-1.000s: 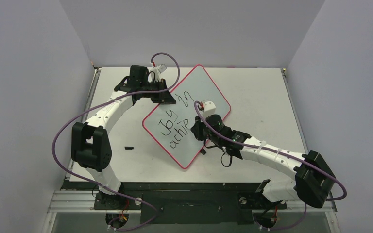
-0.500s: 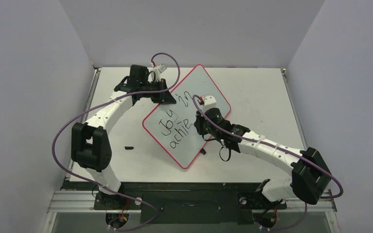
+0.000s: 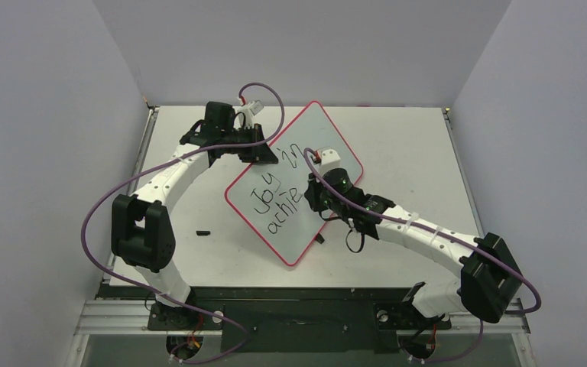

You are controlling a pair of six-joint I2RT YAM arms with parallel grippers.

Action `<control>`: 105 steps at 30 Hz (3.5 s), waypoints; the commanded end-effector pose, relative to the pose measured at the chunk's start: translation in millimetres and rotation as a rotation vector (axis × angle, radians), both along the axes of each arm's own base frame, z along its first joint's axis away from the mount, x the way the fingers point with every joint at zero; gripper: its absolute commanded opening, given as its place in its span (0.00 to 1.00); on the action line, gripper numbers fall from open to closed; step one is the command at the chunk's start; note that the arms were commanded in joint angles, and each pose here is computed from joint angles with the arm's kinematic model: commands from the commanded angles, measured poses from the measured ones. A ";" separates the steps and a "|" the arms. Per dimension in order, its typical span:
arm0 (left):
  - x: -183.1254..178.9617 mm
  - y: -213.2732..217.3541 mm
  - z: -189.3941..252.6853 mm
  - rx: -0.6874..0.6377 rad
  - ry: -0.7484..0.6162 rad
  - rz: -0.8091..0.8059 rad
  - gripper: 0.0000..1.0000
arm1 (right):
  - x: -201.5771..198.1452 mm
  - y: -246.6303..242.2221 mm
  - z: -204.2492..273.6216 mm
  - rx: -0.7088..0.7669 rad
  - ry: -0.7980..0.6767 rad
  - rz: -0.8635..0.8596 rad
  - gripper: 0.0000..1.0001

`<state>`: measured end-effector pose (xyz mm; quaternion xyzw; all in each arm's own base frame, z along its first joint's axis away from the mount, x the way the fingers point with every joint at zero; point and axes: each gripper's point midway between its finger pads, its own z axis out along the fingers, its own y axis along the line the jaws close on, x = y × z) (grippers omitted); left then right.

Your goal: Write a sentence on the whiteboard

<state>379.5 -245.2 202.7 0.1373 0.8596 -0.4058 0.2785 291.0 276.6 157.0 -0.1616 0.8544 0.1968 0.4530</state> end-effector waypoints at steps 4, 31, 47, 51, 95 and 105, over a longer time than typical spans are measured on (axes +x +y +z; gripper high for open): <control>20.4 16.6 -1.7 0.142 -0.191 0.026 0.00 | 14.5 13.7 46.5 0.115 -0.083 0.002 0.00; 20.3 16.0 -2.6 0.143 -0.191 0.024 0.00 | 24.6 14.2 24.6 0.107 -0.045 -0.019 0.00; 20.0 15.6 -3.0 0.143 -0.188 0.022 0.00 | 7.1 -17.9 -13.4 0.058 0.010 -0.062 0.00; 19.8 15.3 -3.6 0.147 -0.190 0.022 0.00 | 12.0 -13.9 -7.8 0.064 0.001 -0.059 0.00; 16.3 6.6 -10.6 0.144 -0.171 -0.004 0.00 | 32.9 -49.2 50.8 0.120 -0.107 -0.156 0.00; 12.7 -0.1 -15.5 0.153 -0.165 -0.024 0.00 | 21.6 -47.9 39.2 0.156 -0.091 -0.106 0.00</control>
